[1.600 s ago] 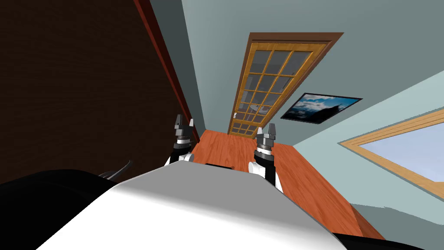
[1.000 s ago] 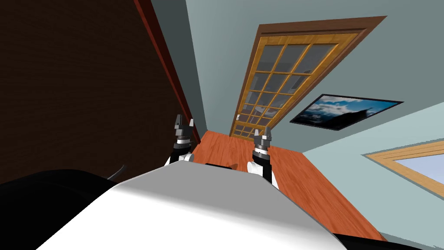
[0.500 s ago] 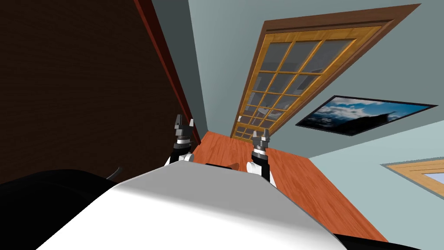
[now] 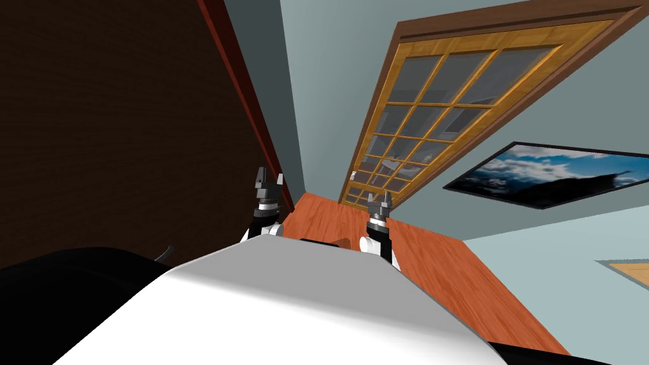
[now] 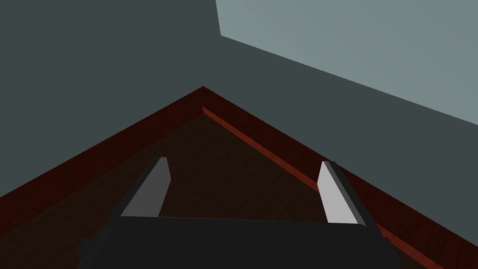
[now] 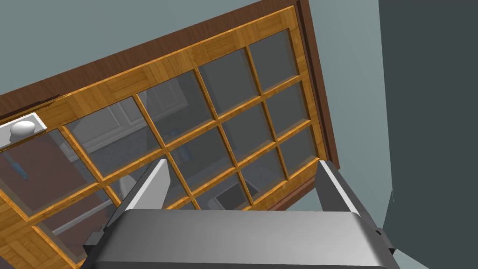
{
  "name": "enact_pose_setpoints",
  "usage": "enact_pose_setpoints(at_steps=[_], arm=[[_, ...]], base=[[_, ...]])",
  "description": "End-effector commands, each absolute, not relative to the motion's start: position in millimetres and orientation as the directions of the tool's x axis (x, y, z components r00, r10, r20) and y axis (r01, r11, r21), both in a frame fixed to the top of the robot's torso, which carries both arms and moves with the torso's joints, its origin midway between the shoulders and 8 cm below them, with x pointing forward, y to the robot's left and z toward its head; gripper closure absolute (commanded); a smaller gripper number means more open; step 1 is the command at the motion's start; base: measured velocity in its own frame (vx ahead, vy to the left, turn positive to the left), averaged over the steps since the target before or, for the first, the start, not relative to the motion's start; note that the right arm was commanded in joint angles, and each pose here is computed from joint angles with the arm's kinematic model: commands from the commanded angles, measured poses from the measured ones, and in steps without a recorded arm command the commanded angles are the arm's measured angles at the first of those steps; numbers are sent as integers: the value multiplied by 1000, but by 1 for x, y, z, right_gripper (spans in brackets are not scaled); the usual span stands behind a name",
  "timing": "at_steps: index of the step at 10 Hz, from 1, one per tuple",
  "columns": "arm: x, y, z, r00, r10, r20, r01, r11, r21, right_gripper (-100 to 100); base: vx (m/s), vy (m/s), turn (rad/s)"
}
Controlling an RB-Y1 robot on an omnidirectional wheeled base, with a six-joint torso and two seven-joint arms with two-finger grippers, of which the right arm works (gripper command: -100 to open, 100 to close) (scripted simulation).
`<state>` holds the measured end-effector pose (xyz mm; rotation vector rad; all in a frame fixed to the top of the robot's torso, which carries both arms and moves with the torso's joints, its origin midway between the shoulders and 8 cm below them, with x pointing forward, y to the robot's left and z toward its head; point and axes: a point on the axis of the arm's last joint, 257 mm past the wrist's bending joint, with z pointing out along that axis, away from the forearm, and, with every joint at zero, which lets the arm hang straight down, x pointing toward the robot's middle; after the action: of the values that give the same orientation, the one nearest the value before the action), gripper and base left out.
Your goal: Pull the door open
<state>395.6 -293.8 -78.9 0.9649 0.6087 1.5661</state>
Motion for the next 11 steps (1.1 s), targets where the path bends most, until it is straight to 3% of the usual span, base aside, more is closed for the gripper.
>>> enact_pose_setpoints(at_steps=[1, 11], arm=[[397, -297, -90, -34, 955, 295, -531, -267, 804, -100], [407, -325, -159, -69, 829, 555, -465, -519, 717, -100]], base=[[101, -33, 92], [96, -32, 94]])
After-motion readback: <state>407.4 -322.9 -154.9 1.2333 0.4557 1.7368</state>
